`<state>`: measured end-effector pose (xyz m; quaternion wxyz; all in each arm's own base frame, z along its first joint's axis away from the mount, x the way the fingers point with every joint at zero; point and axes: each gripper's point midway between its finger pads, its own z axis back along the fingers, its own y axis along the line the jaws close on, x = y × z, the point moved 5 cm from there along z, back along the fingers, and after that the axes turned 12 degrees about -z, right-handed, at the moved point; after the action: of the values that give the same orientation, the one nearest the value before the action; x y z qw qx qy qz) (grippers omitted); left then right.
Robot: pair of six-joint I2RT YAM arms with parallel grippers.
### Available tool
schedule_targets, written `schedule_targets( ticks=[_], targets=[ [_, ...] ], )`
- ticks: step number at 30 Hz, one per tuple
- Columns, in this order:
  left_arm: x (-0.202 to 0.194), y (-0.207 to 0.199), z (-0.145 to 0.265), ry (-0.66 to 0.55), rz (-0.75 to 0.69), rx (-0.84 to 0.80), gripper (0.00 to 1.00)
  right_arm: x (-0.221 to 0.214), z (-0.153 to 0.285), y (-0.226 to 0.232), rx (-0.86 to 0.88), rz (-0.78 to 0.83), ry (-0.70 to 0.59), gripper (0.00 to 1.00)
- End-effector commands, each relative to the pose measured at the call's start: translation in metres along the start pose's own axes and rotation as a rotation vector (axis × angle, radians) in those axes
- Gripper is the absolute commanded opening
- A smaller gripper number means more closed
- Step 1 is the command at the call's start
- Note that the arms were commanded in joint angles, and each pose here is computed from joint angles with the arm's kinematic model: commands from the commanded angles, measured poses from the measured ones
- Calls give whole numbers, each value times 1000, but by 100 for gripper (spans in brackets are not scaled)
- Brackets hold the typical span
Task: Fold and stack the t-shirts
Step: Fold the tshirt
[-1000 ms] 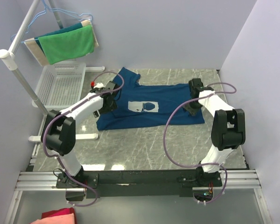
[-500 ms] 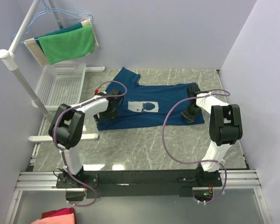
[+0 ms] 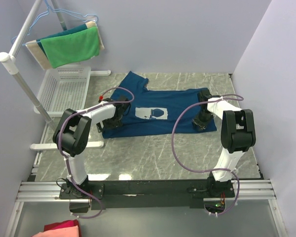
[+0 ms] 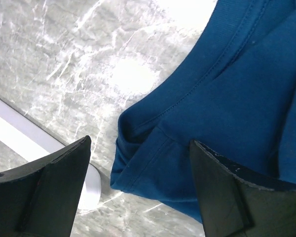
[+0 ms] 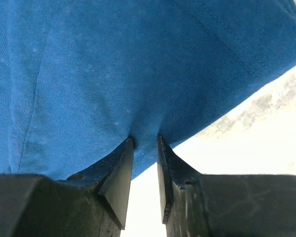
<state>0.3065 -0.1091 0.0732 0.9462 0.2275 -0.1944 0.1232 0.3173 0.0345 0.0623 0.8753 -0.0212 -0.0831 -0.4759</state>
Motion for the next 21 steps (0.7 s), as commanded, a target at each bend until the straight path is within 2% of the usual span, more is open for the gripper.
schedule_targets(
  ticks=[1,21],
  targets=[
    [-12,19,4,19,-16,56,85,-12,-8,-40,-166,-13,34,32],
    [-66,30,13,116,-51,-8,85,-41,-8,-85,-172,-37,62,30]
  ],
)
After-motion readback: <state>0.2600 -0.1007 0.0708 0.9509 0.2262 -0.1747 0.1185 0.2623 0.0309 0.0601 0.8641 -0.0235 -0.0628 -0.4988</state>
